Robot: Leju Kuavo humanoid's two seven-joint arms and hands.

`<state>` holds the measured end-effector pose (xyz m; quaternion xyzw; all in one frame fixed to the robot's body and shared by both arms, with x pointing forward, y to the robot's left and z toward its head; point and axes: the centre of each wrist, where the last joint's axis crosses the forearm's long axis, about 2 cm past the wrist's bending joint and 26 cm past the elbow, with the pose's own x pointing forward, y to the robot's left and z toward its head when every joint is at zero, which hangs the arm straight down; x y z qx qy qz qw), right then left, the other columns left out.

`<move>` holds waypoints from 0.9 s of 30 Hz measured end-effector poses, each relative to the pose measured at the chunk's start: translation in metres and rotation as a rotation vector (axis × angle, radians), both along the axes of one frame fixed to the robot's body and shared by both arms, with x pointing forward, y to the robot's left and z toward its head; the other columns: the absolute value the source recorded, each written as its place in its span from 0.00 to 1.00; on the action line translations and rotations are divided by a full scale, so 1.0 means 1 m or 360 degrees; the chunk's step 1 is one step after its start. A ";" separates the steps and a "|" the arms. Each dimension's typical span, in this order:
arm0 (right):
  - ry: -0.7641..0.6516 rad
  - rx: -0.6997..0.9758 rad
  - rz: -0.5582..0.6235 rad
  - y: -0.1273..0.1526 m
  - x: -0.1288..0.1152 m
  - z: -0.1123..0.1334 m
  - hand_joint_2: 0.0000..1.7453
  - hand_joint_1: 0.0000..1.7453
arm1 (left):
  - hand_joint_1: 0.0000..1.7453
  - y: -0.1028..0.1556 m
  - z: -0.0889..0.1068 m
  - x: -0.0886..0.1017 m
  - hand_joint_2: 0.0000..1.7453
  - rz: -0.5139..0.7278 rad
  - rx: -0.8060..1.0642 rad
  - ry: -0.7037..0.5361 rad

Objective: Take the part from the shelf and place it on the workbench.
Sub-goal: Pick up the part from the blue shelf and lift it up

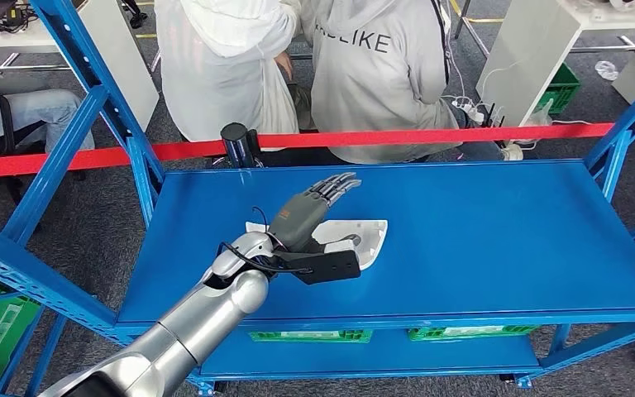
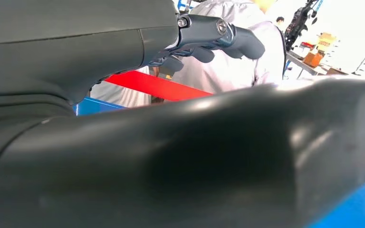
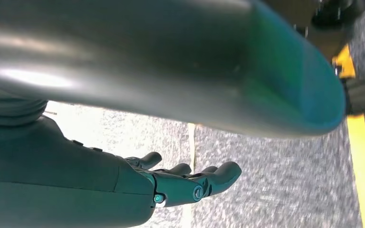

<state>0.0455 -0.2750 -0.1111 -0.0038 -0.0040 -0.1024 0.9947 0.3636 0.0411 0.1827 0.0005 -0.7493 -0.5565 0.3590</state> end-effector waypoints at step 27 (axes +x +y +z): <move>0.0002 0.0002 0.0020 0.000 -0.001 0.000 0.00 0.00 | 0.00 0.013 -0.036 -0.011 0.00 -0.0012 0.0118 0.0136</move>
